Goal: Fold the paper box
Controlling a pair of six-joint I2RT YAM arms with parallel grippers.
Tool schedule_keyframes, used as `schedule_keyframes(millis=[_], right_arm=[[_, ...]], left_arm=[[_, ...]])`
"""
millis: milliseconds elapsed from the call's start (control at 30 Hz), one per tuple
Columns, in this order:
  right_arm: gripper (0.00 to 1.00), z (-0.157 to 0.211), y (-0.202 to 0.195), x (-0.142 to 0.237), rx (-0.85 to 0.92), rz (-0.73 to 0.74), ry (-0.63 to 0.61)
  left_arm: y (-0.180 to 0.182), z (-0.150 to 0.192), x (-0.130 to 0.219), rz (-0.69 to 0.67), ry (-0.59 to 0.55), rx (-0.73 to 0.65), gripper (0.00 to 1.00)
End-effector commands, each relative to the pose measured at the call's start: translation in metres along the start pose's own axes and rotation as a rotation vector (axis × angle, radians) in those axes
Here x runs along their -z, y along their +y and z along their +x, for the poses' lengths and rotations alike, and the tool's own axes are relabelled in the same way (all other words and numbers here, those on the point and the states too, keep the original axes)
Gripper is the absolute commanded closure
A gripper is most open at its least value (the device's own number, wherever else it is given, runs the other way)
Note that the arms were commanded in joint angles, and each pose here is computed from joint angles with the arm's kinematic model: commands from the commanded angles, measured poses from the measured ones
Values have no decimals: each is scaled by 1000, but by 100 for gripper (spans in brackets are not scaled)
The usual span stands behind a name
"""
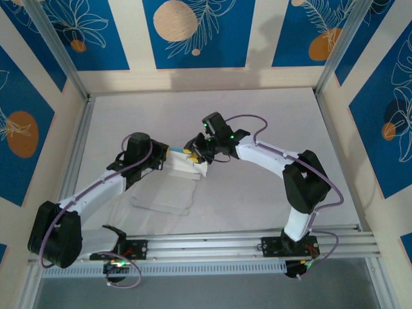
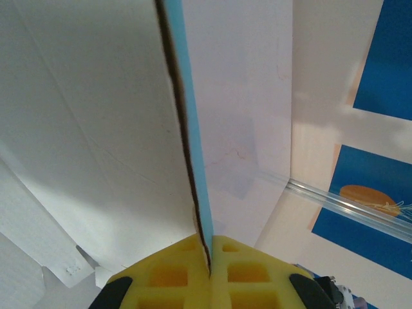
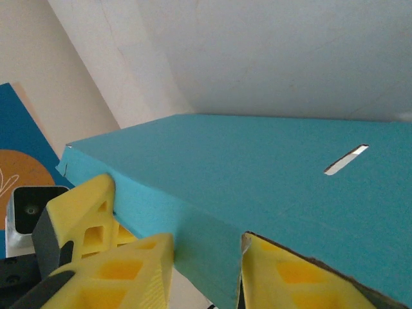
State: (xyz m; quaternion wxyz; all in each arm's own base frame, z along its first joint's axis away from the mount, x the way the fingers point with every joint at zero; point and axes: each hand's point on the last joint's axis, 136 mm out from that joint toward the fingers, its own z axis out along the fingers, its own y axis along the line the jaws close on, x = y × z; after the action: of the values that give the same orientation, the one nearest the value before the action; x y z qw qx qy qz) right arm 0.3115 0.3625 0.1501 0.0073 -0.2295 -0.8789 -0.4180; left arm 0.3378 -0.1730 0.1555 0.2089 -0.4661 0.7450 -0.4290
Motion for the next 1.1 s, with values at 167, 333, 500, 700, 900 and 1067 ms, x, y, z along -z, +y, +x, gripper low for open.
schedule_keyframes(millis=[167, 333, 500, 700, 900, 1067], right_arm=[[82, -8, -8, -2, -71, -48, -4], [88, -13, -3, 0, -66, -70, -28], [93, -15, 1, -1, -50, -91, -31], [67, -15, 1, 6, -6, -68, -43], [48, -12, -16, 33, 151, 49, -92], [45, -5, -44, 59, 235, 96, -129]], left_arm=[[-10, 5, 7, 43, 8, 17, 100], [-12, 4, 9, 46, 4, 17, 100], [-15, 3, 13, 52, -7, 18, 100], [-16, 0, 13, 58, -25, 20, 100], [-21, -4, 13, 80, -46, 12, 100], [-18, -9, 6, 62, -60, 27, 100]])
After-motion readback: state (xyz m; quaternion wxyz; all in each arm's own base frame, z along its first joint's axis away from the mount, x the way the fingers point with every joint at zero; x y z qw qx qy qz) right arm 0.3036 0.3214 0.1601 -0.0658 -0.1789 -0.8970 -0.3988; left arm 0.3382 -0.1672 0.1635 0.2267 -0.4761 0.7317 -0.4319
